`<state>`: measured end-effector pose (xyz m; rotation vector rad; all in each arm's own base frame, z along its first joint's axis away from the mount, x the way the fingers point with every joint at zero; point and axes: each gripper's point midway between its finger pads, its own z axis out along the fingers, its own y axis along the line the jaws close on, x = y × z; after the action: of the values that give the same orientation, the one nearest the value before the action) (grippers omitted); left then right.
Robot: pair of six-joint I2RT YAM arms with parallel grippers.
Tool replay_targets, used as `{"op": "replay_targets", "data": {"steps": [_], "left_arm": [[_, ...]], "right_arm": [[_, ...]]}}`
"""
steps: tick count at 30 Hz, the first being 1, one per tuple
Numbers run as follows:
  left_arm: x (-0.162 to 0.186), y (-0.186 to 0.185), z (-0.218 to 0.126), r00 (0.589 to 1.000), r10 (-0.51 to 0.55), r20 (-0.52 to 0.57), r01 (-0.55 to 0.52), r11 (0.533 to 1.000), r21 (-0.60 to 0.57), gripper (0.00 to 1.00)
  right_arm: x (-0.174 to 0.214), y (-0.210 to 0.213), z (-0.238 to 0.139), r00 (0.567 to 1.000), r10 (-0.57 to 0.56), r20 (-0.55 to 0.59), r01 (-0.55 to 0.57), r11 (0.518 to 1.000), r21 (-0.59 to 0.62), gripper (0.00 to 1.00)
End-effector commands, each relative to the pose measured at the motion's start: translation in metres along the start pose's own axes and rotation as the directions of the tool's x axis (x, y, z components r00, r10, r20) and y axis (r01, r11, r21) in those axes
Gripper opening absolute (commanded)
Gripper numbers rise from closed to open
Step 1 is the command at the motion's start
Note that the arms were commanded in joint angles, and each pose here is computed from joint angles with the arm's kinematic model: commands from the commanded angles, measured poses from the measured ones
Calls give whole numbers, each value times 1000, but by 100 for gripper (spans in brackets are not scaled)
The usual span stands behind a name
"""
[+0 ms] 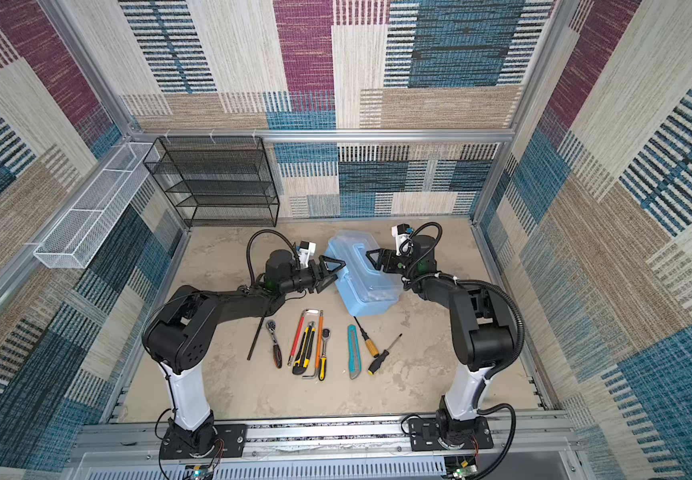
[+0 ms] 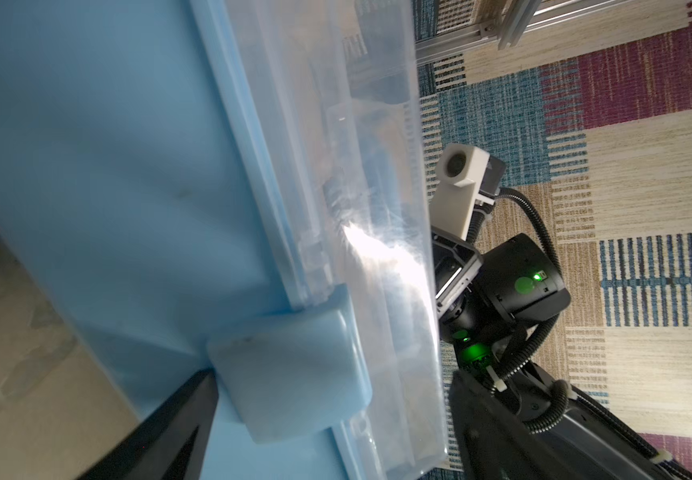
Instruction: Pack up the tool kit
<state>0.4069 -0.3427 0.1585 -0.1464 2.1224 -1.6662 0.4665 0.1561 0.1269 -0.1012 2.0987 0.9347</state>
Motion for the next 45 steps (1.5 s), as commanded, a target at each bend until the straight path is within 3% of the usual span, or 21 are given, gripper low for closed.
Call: {"op": "replay_targets", "data": {"steps": [1, 15, 28, 45], "left_arm": [[6, -11, 6, 1000, -1, -27, 2, 999, 46, 90], [7, -23, 10, 999, -49, 8, 47, 985, 166, 88], [-4, -48, 6, 997, -42, 60, 22, 954, 300, 86], [-9, -46, -1, 992, -83, 94, 45, 936, 350, 80]], "right_arm": [[72, -14, 0, 959, 169, -228, -158, 985, 64, 72], [82, -12, -2, 954, 193, -231, -190, 981, 39, 72], [84, -18, -3, 954, 190, -233, -178, 981, 71, 72], [84, -26, -7, 954, 199, -225, -181, 979, 99, 71]]}}
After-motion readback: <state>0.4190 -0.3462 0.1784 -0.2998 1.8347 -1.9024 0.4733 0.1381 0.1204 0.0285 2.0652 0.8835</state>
